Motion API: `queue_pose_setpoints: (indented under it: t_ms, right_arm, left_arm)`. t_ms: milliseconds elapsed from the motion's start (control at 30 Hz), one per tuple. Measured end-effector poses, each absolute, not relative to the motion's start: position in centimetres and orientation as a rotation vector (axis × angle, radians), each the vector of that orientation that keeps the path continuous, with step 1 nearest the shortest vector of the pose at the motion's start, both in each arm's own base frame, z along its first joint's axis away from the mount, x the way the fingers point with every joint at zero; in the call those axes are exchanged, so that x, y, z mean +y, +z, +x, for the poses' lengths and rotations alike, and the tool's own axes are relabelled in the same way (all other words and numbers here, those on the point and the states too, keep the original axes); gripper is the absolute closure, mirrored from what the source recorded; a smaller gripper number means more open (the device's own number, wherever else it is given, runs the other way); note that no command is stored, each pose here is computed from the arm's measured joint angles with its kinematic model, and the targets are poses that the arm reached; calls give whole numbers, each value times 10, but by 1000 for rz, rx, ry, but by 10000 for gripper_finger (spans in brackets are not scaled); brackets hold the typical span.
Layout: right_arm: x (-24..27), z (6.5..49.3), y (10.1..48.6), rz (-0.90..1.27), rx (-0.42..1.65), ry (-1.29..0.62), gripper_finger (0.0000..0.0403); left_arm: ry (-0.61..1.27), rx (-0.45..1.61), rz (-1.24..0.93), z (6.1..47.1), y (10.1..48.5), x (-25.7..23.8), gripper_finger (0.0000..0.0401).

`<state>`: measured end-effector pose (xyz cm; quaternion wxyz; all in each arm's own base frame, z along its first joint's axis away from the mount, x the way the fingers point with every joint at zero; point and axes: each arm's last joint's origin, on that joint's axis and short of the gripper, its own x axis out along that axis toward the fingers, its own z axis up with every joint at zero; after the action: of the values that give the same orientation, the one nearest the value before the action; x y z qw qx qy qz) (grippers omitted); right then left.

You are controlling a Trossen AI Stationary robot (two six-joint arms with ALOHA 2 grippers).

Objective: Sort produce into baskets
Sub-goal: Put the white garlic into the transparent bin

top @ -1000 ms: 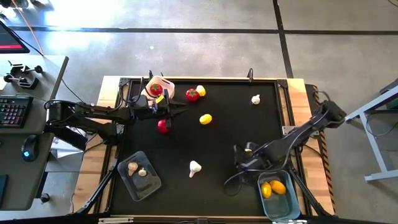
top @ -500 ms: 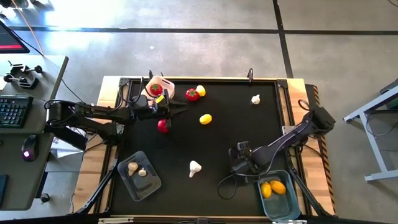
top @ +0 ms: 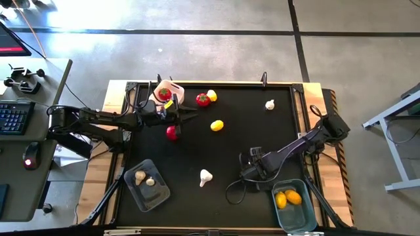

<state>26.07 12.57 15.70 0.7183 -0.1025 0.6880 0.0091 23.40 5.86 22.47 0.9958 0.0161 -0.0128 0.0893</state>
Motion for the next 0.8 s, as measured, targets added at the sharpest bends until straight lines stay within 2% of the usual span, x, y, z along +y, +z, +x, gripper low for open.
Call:
queue_pose_setpoints:
  t_ms: [100,200,500,800]
  right_arm:
    - [122,263,160,-211,1509,14,305]
    - [115,264,171,-168,1462,0,322]
    - [76,287,222,-29,1058,-38,313]
    - [31,326,245,47,691,100,315]
  left_arm:
    - [177,-24,33,234,225,59,311]
    - [149,-20,34,234,224,58,311]
    - [106,43,56,234,218,57,311]
    - [-49,117,144,235,210,45,305]
